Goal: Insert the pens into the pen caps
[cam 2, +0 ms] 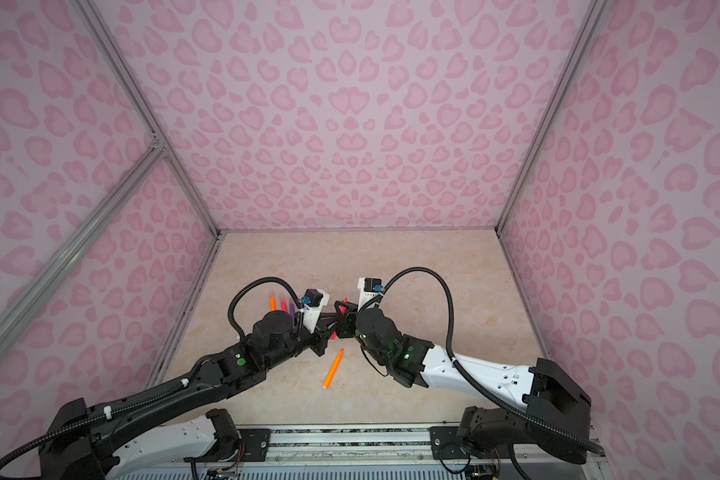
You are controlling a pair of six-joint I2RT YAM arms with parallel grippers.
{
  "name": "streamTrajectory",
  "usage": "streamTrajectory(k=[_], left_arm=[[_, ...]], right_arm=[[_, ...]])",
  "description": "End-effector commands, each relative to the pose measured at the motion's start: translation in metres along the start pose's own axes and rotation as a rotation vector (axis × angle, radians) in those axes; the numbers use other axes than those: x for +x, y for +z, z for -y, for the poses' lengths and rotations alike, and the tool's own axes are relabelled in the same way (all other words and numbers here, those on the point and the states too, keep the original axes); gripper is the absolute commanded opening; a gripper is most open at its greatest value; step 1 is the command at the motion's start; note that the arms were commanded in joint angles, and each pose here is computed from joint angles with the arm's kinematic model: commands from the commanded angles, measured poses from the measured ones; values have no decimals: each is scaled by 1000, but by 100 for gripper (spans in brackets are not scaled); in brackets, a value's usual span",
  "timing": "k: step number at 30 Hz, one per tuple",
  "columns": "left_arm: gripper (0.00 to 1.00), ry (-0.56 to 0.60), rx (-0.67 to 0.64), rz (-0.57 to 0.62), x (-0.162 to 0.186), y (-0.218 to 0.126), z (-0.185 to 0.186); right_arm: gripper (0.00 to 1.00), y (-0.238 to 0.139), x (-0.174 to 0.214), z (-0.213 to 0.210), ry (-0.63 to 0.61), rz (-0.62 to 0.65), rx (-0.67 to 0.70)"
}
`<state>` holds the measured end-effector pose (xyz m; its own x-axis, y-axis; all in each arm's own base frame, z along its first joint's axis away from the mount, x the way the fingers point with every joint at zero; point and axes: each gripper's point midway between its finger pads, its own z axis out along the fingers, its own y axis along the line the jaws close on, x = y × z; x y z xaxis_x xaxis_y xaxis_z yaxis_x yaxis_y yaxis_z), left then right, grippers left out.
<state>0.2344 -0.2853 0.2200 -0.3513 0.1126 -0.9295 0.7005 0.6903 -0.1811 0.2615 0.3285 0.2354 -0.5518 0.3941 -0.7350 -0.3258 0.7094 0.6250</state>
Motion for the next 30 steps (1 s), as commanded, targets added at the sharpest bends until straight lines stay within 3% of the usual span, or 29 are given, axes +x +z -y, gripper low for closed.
streamTrajectory(k=[1,6,11,30], left_arm=[[4,4,59,76,-22,-3,13],[22,-5,43,101,-25,-9,9],[27,-3,46,99,-25,-10,10],[27,-11,20,124,-28,-15,5]], right_arm=[[4,2,11,-6,4,-36,-27],[1,3,10,-12,-12,-41,-23],[0,2,14,-19,-11,-39,-47],[0,2,25,-20,-38,-63,-27]])
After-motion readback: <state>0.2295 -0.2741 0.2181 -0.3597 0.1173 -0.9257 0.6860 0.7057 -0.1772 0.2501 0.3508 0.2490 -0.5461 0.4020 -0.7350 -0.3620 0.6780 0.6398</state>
